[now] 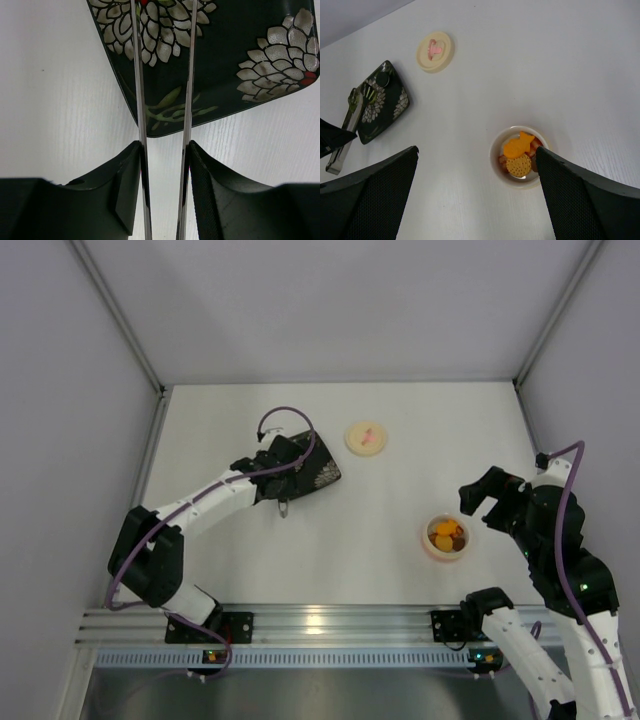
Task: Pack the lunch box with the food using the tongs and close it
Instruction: Pick up the fake food from the plate.
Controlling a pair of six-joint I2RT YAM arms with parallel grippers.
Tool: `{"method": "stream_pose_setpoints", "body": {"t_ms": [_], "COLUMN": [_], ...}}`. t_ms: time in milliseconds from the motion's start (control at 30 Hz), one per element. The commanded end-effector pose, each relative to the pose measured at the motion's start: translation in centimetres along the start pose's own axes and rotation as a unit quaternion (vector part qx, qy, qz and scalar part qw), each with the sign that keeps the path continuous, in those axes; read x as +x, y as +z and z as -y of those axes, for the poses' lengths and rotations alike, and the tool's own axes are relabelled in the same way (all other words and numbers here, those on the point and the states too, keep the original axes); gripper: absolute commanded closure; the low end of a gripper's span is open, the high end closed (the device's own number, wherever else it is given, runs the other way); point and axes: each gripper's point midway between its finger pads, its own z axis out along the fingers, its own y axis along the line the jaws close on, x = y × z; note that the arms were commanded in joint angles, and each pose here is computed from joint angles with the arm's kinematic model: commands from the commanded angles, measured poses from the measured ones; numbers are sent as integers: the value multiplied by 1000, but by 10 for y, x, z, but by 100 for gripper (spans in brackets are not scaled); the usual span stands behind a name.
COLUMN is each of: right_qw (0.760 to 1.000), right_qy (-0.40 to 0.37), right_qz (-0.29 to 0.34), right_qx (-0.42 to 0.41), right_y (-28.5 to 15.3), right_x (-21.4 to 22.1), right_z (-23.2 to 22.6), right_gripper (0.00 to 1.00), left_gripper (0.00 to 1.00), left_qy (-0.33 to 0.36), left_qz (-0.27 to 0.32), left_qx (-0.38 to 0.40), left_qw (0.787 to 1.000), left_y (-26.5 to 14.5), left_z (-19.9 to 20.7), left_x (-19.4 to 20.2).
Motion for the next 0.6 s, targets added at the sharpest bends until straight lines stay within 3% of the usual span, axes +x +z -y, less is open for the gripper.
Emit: {"method": "stream_pose_setpoints", "body": {"t_ms": [0,567], "right_qw": [1000,1000], "right_qy": [-1,0], "right_qz": [10,15], "right_qx": [12,9], "right_y": [-4,-6], "right_x": [-5,-9], "right_z": [5,3], "right_gripper": [1,1], "left_gripper": [54,59], "left_qy": [-7,4], "left_qz": [29,19], "left_qx": [28,28], "left_qw": [999,999], "left_y": [-6,-15], "left_z": [16,16], "left_x": [-25,-29]}}
